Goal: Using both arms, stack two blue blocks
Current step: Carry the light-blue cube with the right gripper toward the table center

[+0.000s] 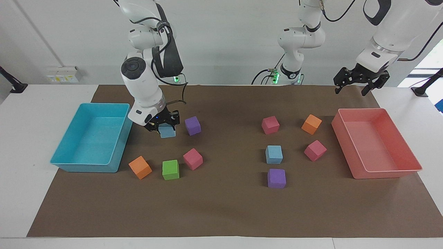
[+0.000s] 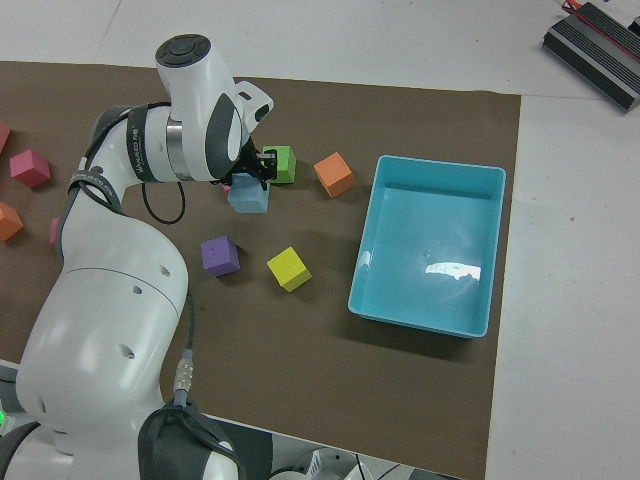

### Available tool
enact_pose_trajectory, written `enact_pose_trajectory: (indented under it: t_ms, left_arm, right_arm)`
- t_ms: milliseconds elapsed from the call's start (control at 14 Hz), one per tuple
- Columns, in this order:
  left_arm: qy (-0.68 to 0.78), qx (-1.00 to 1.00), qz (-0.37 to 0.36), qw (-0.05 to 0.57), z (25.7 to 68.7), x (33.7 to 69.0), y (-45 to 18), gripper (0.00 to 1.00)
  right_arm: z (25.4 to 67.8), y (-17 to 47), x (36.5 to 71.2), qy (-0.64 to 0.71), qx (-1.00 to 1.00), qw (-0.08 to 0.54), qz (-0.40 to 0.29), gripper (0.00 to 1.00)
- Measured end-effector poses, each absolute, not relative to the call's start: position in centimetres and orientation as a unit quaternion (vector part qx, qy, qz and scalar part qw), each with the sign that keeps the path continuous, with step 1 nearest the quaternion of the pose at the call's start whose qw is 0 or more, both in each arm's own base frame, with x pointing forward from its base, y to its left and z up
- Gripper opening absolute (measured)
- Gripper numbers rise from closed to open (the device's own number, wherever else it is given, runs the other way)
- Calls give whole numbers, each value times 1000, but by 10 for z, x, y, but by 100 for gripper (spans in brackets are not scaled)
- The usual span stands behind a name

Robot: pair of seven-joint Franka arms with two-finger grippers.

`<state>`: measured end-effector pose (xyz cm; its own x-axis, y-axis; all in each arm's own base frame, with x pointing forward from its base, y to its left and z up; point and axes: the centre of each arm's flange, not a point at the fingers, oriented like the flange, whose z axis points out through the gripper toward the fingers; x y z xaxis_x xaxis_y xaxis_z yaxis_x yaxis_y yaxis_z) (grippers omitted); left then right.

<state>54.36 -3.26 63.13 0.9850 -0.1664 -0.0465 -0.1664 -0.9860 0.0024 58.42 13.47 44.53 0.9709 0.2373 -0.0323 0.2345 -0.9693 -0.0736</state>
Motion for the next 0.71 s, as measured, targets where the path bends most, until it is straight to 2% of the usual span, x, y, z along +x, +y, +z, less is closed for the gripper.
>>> enact_pose_trajectory:
  t_ms: [499, 712]
  left_arm:
    - [84, -996, 23, 1, 631, 544, -33, 100]
    - [84, -996, 23, 1, 631, 544, -33, 100]
  right_arm:
    - [441, 234, 582, -103, -994, 28, 16, 58]
    - [421, 285, 581, -88, -996, 19, 23, 58]
